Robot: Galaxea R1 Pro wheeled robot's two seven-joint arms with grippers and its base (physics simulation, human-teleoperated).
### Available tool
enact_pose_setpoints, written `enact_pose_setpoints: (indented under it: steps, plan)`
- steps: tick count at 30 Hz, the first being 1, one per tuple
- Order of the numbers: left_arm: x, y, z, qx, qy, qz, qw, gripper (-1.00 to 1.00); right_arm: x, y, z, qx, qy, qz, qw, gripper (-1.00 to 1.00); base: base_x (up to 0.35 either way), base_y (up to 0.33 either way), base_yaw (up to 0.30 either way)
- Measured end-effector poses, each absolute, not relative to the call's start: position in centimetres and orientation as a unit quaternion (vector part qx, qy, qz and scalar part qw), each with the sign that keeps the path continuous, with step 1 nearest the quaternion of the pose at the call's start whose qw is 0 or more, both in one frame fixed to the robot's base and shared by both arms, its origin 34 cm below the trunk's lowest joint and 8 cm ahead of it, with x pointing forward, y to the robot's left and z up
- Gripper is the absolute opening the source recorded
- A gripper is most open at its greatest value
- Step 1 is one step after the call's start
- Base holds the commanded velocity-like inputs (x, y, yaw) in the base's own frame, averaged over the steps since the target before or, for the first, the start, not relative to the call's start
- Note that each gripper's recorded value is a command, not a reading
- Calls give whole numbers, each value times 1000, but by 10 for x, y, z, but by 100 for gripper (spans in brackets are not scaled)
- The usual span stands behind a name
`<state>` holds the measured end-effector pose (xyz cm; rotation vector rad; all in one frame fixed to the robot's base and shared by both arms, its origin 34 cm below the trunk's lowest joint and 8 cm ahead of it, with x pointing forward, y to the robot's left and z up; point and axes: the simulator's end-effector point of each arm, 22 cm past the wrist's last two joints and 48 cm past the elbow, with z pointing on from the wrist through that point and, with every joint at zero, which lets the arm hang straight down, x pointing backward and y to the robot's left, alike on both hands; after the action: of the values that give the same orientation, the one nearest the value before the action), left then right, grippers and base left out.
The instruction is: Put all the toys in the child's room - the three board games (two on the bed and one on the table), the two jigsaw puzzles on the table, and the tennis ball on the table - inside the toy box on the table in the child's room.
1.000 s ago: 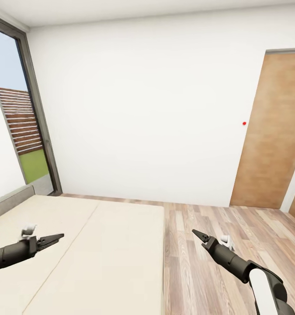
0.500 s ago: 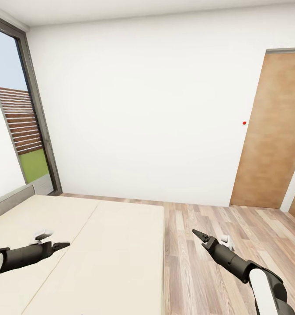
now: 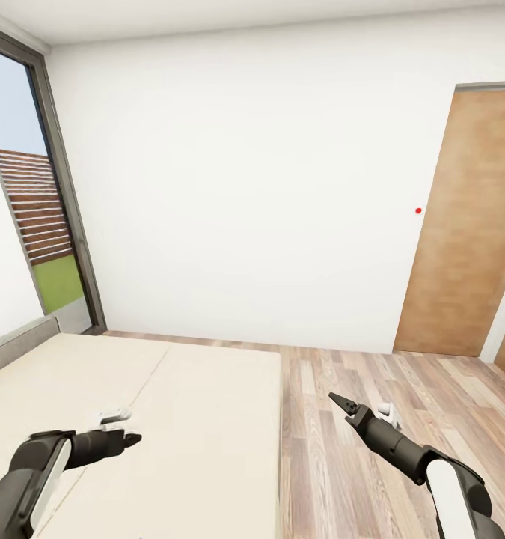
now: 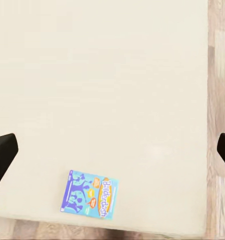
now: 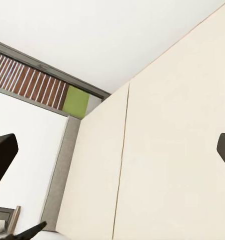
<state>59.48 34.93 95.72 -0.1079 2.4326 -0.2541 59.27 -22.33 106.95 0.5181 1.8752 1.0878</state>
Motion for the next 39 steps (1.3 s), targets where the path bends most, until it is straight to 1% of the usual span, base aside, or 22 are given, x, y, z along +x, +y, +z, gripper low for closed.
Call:
enact_pose_setpoints:
  steps: [7, 16, 27, 39]
  plan:
    - [579, 344, 906, -51, 954, -60, 291, 100, 593, -224, 1069, 209, 755, 438, 440, 100, 0, 0, 0]
    - [577, 337, 879, -60, 962, -64, 257, 100, 593, -223, 1064, 212, 758, 437, 436, 100, 0, 0, 0]
    - [593, 340, 851, -70, 965, -66, 245, 100, 594, -223, 1055, 216, 762, 435, 429, 100, 0, 0, 0]
    - [594, 352, 840, -71, 964, -56, 249, 100, 595, -224, 1046, 220, 766, 433, 421, 100, 0, 0, 0]
